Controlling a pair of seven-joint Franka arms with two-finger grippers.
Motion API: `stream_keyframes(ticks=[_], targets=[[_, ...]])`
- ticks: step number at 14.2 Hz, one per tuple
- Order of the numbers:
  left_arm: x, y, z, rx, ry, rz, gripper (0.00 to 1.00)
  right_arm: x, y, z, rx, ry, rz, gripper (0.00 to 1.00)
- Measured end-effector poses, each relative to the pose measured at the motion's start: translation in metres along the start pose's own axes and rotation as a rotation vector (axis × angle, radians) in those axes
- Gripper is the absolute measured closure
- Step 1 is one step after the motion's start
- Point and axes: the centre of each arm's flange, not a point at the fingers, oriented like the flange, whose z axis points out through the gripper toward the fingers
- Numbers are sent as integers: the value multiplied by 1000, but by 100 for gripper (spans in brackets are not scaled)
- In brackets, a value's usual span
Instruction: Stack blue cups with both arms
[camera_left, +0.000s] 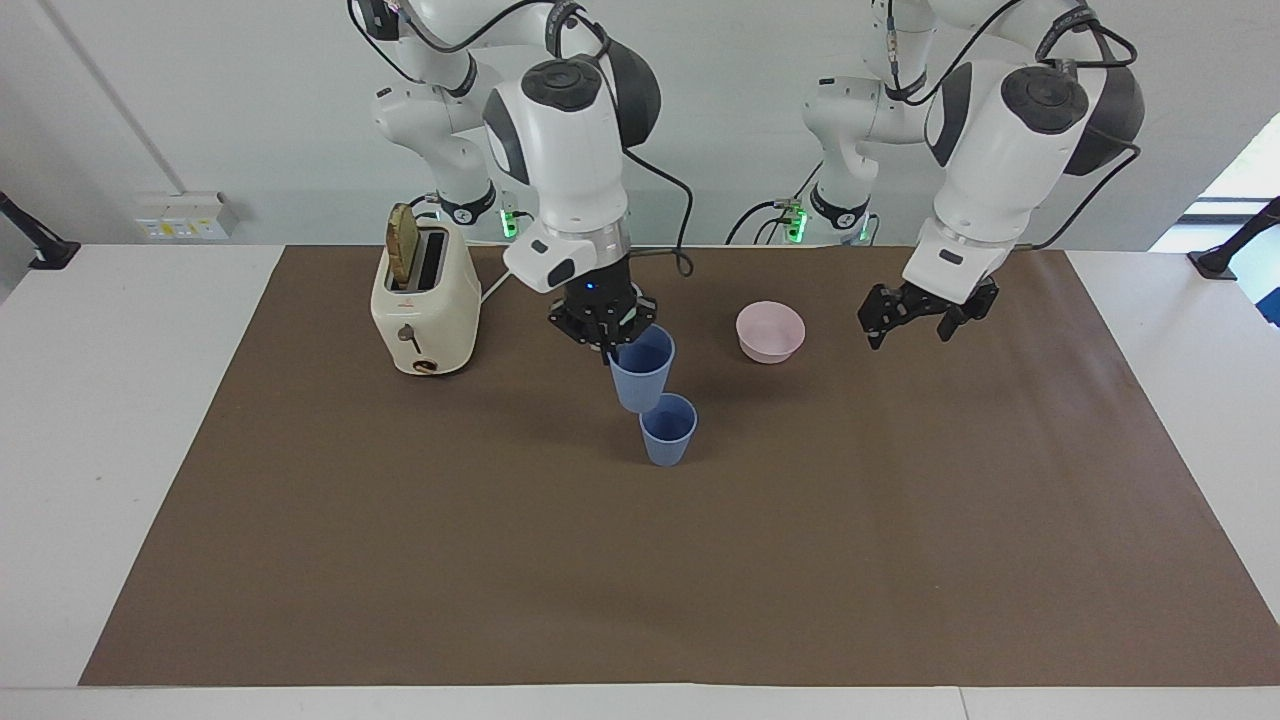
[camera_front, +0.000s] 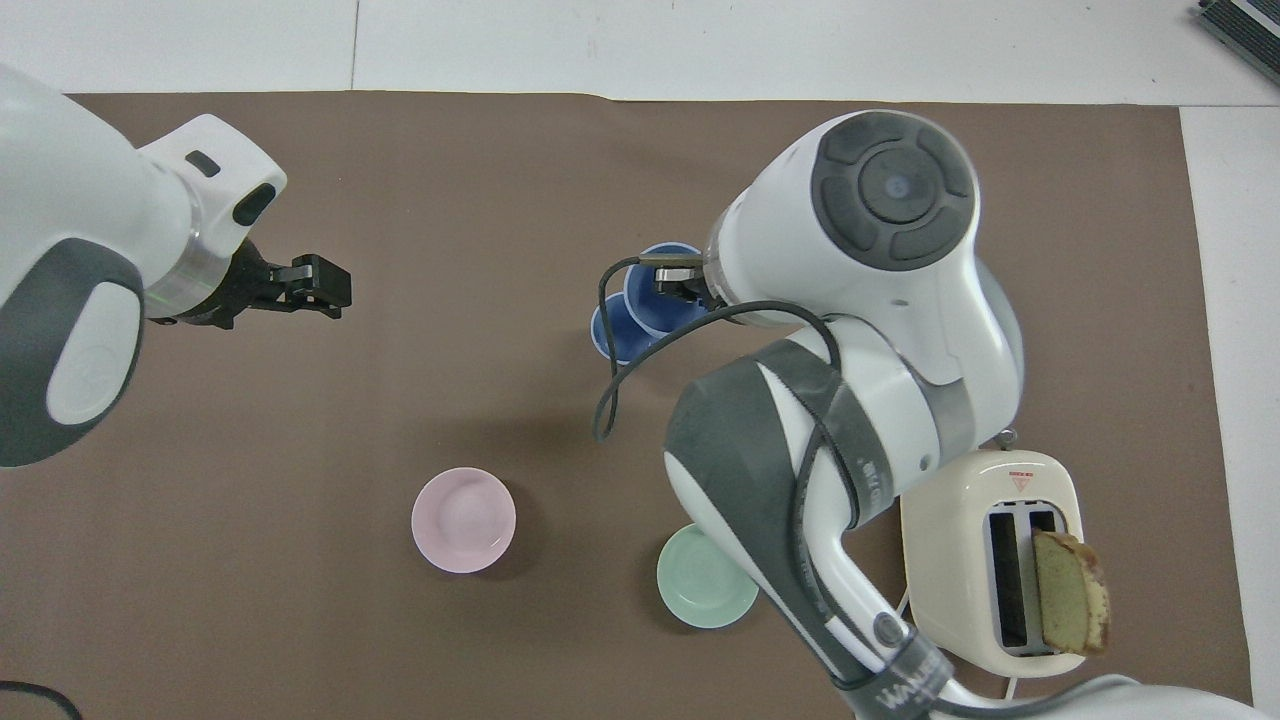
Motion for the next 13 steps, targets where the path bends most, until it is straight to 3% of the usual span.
stream_keyframes(ticks=[7,13], targets=[[-19,-72,-40,-9,-5,117,0,-2,-21,57,-5,-19,-4,95],[-22,-82,-46,-9,-7,152,0,-7,-16,83,-8,-21,-1,95]])
